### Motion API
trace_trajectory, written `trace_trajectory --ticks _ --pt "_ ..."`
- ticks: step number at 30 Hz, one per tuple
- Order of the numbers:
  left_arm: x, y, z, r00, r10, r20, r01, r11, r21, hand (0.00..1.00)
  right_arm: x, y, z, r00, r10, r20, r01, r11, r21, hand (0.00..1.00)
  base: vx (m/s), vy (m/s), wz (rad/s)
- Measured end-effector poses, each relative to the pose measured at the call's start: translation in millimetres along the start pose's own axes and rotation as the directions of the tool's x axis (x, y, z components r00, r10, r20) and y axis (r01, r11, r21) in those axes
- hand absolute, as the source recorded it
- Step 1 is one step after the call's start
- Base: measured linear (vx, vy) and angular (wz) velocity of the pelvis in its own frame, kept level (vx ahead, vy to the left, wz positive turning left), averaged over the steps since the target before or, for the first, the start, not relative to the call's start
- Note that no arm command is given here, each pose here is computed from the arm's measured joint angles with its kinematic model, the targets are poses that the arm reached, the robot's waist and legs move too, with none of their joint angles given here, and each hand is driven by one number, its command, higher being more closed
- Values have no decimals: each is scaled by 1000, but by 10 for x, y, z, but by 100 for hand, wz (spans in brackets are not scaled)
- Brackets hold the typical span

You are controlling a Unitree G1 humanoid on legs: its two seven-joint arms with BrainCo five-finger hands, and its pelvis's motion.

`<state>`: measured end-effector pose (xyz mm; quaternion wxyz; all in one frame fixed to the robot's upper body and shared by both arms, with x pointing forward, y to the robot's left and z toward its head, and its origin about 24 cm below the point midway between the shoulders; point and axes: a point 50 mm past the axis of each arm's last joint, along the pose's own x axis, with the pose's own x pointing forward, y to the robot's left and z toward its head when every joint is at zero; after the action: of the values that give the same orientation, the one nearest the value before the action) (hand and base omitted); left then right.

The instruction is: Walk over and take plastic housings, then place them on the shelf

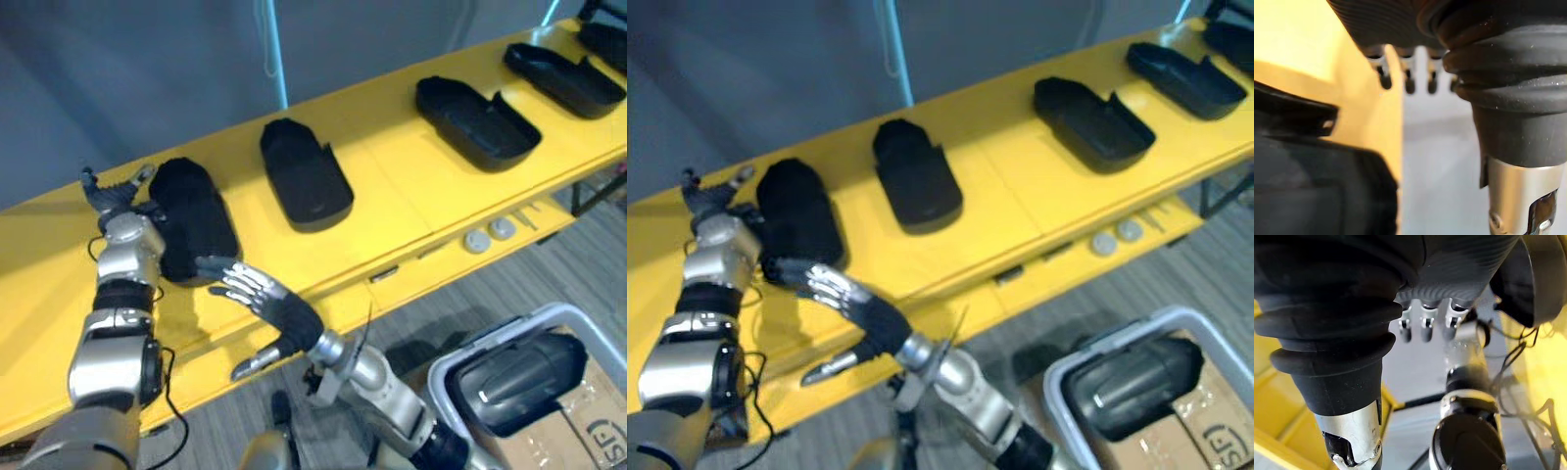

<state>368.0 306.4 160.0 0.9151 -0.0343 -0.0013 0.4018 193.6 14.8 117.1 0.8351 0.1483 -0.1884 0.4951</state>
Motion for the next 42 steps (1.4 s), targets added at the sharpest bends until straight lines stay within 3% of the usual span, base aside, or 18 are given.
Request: trace_trajectory --ticks 7,12,16,19,25,28,31,36,40,42 --pt "140 351 219 985 99 143 -109 992 64 0 -128 -30 -71 997 -67 -37 67 998 10 0 -7 -9 -8" --pt "60 610 390 933 88 350 -98 995 10 0 -231 -65 -115 991 -109 -76 106 994 -36 0 1 1 1" --pt "-313 993 414 843 94 530 -64 995 -74 0 -296 -218 -74 980 -189 -67 183 979 -86 0 14 -11 13" --pt "-680 1300 110 819 166 549 -142 986 -86 0 -402 -371 -42 959 -275 -66 264 955 -135 0 16 -17 35" --pt "-1369 1857 -928 946 230 228 -259 960 108 0 -545 -595 -63 928 -358 -101 334 922 -193 0 -44 -16 45" --pt "-1680 2068 -1468 974 224 -29 -211 948 238 0 -580 -764 -82 912 -390 -129 354 905 -237 0 -55 2 32" --pt "-2055 2310 -2057 917 220 -331 -118 946 303 0 -592 -934 -26 896 -425 -126 387 888 -249 0 -40 21 23" --pt "-2332 2409 -2326 858 173 -484 -47 964 262 0 -603 -1016 -40 901 -400 -167 356 903 -242 0 -5 5 2" --pt "-2359 2331 -2431 845 125 -520 -37 984 175 0 -618 -1071 -139 890 -392 -233 328 905 -269 0 4 0 8" --pt "-2397 2201 -2526 828 54 -558 23 991 130 0 -598 -1168 -188 881 -382 -281 289 903 -319 0 -11 -7 23"
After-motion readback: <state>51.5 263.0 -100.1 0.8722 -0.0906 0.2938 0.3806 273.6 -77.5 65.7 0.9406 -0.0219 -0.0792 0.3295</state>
